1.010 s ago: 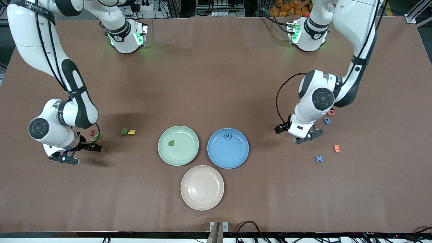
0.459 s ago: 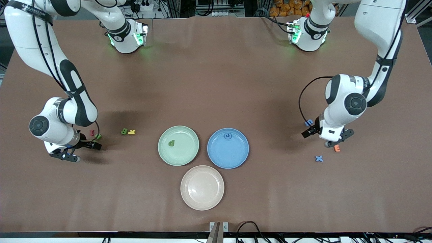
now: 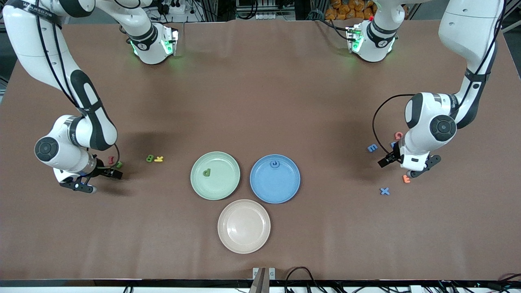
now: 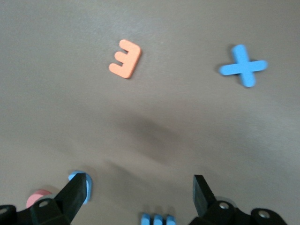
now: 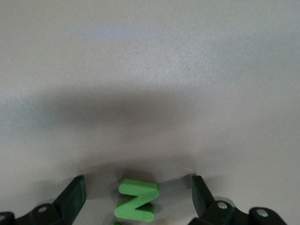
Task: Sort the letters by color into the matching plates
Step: 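Grasp the green Z with the right gripper while the left gripper grasps a blue letter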
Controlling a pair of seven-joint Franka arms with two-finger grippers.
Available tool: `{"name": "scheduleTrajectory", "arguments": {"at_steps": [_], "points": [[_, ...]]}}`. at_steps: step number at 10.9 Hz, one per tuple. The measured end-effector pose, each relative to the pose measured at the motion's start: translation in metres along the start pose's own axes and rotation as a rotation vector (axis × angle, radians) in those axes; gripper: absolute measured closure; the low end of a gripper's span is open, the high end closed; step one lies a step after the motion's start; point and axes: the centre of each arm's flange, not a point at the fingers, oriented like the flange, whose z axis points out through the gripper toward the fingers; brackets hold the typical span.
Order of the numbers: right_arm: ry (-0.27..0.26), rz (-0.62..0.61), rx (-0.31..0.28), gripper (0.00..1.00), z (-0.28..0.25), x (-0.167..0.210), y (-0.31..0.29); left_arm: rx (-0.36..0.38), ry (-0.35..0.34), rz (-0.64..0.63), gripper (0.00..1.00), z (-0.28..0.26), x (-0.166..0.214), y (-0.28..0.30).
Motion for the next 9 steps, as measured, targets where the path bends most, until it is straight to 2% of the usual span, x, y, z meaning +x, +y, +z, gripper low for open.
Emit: {"name": "scheduleTrajectory", "arguments": {"at_steps": [5,7,8,9], "points": [[-0.013,0.002,0.003,0.03,-0.001,-0.011,0.001,0.000,0.019,-0.001,0.00,0.038,-0.010,-0.037],[-0.006,-0.002,0.008,0.28,-0.006,-0.011,-0.002,0.006,0.008,-0.009,0.00,0.042,-0.011,-0.043],[-0.004,-0.003,0.009,0.29,-0.007,-0.011,-0.002,0.009,0.003,-0.014,0.00,0.045,-0.012,-0.046],[0.002,-0.004,0.010,0.34,-0.008,-0.010,-0.003,0.009,0.002,-0.015,0.00,0.045,-0.012,-0.047]]}}
